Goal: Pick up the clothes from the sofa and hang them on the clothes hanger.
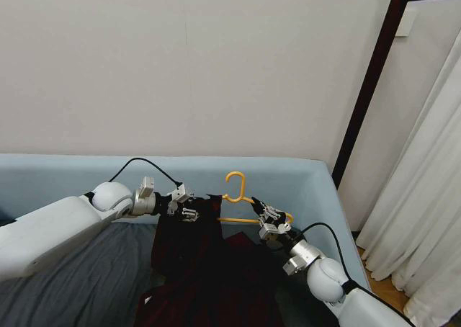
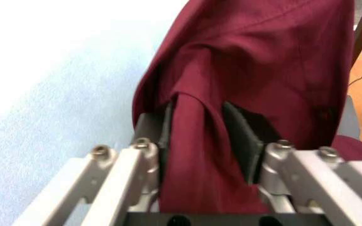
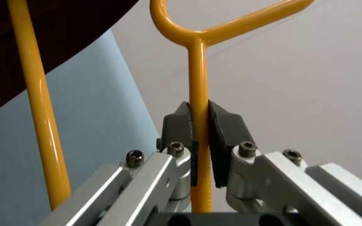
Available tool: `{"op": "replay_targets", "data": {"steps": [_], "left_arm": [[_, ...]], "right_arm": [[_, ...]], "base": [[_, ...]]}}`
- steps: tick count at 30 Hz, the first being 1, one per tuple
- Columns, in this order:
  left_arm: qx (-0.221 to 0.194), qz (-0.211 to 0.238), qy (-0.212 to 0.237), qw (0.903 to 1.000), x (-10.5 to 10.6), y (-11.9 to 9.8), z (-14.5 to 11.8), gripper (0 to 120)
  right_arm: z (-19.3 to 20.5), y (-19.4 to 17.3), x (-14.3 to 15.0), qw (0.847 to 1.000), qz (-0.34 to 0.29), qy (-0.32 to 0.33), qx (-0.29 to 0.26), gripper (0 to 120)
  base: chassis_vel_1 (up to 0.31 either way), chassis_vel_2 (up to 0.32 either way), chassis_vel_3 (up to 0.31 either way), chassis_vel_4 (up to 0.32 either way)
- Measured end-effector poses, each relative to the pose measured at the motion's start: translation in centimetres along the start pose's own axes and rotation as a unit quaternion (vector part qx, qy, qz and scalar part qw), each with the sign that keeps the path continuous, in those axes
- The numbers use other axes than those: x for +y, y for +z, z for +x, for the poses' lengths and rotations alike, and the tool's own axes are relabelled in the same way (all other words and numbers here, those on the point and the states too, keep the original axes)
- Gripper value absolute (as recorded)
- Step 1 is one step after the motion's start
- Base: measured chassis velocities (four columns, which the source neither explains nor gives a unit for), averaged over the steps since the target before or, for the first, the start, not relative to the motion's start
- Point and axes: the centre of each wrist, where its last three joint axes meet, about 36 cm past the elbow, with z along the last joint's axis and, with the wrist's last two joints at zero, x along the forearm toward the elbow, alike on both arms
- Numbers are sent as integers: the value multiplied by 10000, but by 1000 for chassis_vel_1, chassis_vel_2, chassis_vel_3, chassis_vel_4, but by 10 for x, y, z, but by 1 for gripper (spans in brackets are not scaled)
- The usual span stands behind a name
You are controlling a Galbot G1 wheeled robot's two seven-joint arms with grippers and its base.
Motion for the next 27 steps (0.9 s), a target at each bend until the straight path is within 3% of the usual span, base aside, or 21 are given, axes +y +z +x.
{"op": "replay_targets", "data": {"steps": [4, 20, 27], "left_arm": [[-32, -14, 37, 10000, -4, 1, 1, 8], [-137, -82, 77, 9998, -9, 5, 2, 7], [-262, -31, -87, 9996, -8, 8, 6, 7]], "right_arm": [[0, -1, 3, 10000, -21, -17, -12, 5], [1, -6, 3, 9999, -107, -66, 13, 5], [11, -15, 6, 9988, -449, -126, 151, 30]], "base": [[0, 0, 0, 0], [0, 0, 0, 0], [0, 0, 0, 0]]}}
